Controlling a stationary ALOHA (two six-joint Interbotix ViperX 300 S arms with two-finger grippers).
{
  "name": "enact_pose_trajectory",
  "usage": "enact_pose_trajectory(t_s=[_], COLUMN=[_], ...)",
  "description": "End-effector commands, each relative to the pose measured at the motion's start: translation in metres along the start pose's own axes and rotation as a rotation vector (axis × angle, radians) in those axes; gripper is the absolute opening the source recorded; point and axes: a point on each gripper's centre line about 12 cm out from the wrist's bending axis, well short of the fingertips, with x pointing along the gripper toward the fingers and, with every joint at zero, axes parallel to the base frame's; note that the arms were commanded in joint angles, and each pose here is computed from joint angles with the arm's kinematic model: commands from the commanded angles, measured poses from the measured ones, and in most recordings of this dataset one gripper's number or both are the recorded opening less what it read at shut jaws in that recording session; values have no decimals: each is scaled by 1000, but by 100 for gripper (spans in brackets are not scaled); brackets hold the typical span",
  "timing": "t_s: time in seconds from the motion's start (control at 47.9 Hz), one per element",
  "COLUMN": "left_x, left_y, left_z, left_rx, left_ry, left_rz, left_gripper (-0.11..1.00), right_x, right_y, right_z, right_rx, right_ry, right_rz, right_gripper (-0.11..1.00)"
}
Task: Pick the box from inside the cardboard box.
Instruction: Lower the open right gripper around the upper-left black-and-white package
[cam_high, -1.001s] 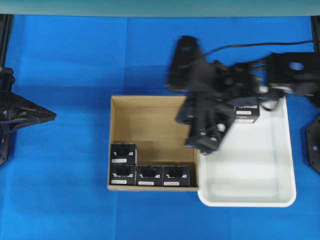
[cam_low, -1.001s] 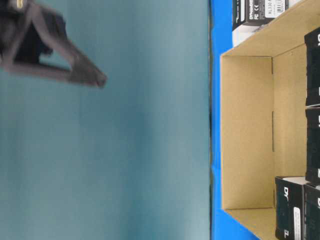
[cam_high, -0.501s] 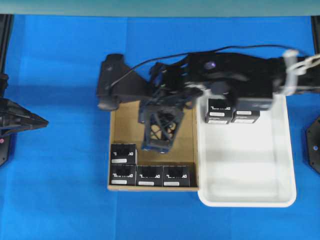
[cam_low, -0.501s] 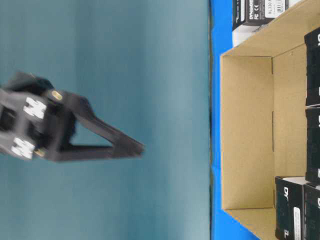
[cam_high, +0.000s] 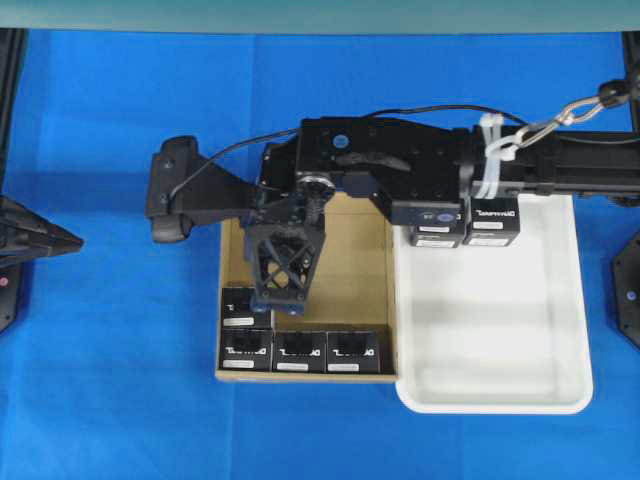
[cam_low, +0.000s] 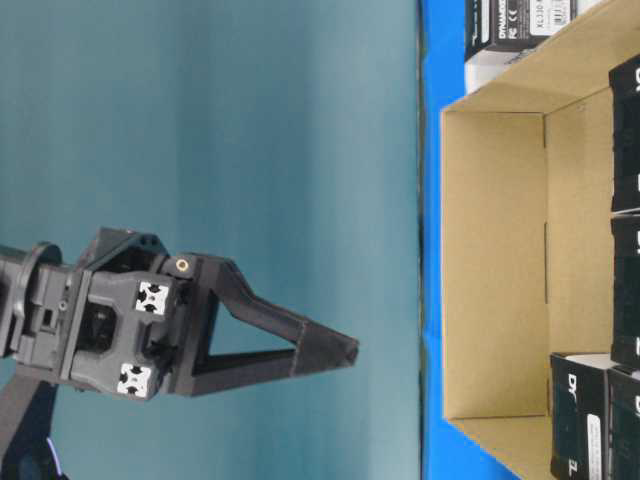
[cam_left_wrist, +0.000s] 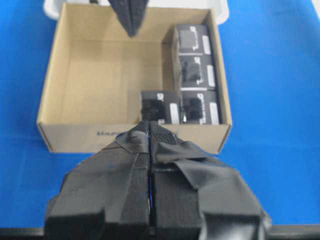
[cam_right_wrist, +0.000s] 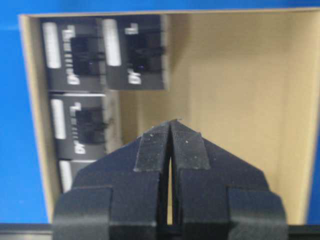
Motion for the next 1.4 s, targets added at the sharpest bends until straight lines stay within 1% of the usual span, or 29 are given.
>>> enact_pose_trajectory(t_s=[0.0, 0.104, 0.376, 0.48, 0.542, 0.605, 0.668, 0.751, 0.772, 0.835, 0.876, 0.918, 0.981, 1.022, 1.189, 1.377], left_x=[-2, -2, -3, -2, -2, -3, -3, -4, -4, -5, -6, -6, -6, -6, -6, -5], left_y=[0, 0, 0, 0, 0, 0, 0, 0, 0, 0, 0, 0, 0, 0, 0, 0], left_z=[11, 11, 11, 11, 11, 11, 11, 12, 13, 13, 14, 14, 14, 14, 14, 13], left_rx=[0, 0, 1, 0, 0, 0, 1, -1, -1, -1, -1, 0, -1, 0, 0, 1], left_ry=[-26, -26, -28, -26, -25, -28, -28, -35, -37, -42, -43, -45, -43, -43, -43, -42], left_rz=[3, 3, 1, 3, 3, 3, 1, 1, 1, 0, 0, 0, 0, 0, 0, 0], left_gripper=[-7, -7, -7, -7, -7, -7, -7, -7, -7, -7, -7, -7, -7, -7, -7, -7], right_x=[8, 16, 28, 31, 31, 31, 33, 35, 36, 39, 40, 40, 44, 46, 57, 72], right_y=[4, 4, 2, 5, 7, 6, 8, 9, 9, 8, 8, 8, 7, 7, 0, -5], right_z=[2, 2, 9, 13, 16, 18, 18, 18, 18, 17, 17, 18, 17, 16, 16, 15], right_rx=[6, 3, 12, 13, 3, 4, 14, 29, 32, 28, 28, 28, 31, 33, 40, 74], right_ry=[2, 12, 14, -1, -15, -25, -19, -17, -18, -15, -17, -20, -13, -8, 1, 12], right_rz=[56, 85, 111, 137, 146, 148, 168, 191, 193, 191, 190, 191, 190, 190, 155, 142], right_gripper=[4, 4, 4, 6, 8, 13, 21, 43, 50, 69, 80, 89, 98, 100, 100, 100])
